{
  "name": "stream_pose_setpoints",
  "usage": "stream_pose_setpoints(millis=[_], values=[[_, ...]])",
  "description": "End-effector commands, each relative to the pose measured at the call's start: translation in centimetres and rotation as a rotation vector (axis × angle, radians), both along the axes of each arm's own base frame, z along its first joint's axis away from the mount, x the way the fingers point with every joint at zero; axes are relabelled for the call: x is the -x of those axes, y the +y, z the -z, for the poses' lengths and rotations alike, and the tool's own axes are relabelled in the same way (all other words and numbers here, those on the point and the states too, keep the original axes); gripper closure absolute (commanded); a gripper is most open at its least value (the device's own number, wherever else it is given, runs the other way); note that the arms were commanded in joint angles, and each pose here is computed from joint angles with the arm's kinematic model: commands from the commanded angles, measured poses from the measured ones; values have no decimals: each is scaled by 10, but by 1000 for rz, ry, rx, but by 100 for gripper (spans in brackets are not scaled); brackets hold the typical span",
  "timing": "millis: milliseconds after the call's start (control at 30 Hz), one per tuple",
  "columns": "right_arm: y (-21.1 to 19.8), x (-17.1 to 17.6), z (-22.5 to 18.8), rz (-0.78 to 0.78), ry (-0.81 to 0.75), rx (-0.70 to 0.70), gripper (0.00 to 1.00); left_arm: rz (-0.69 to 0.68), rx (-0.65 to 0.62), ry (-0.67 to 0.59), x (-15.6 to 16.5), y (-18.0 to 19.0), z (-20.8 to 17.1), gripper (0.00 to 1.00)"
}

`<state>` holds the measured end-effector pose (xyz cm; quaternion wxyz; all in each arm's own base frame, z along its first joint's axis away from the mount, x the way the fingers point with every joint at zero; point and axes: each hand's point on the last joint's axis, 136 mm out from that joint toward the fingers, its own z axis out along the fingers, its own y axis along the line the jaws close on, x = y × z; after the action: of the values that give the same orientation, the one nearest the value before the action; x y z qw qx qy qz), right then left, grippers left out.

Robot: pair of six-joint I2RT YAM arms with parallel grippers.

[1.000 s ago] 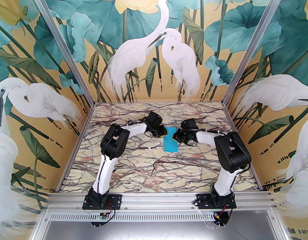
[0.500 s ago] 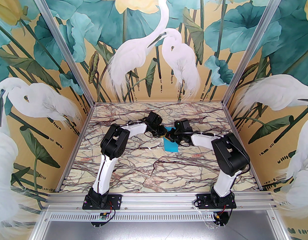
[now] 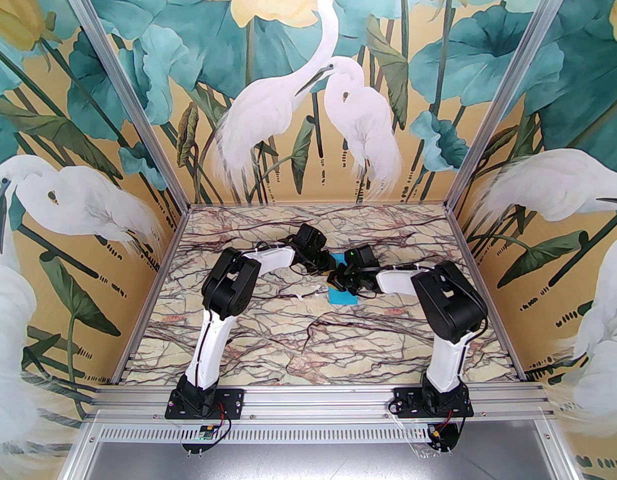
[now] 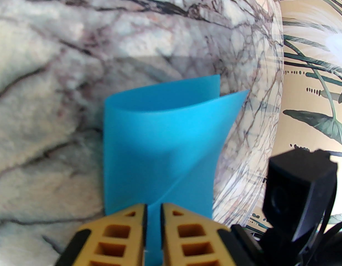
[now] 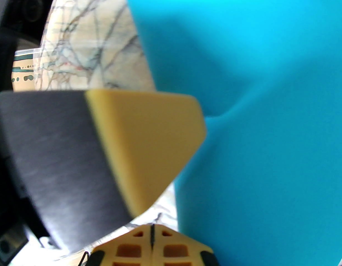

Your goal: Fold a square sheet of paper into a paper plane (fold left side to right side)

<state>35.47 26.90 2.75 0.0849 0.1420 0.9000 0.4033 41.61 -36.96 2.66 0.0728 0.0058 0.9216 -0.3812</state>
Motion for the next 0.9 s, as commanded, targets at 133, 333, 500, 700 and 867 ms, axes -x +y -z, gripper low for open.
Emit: stream_pose_setpoints(millis=[133, 333, 500, 700, 867], values=[[-4, 16, 26, -44, 52, 69, 100, 4, -20, 35, 8, 1, 21, 83], [-7, 24, 37, -75, 83, 111, 100, 1, -30, 44, 9, 3, 26, 83], [-7, 31, 36, -97, 85, 124, 100, -6, -47, 49, 10, 5, 31, 86], [-5, 45, 31, -131, 89, 133, 100, -27, -88, 65, 8, 11, 41, 94], [-6, 58, 30, -149, 101, 138, 100, -33, -104, 71, 8, 14, 46, 98]])
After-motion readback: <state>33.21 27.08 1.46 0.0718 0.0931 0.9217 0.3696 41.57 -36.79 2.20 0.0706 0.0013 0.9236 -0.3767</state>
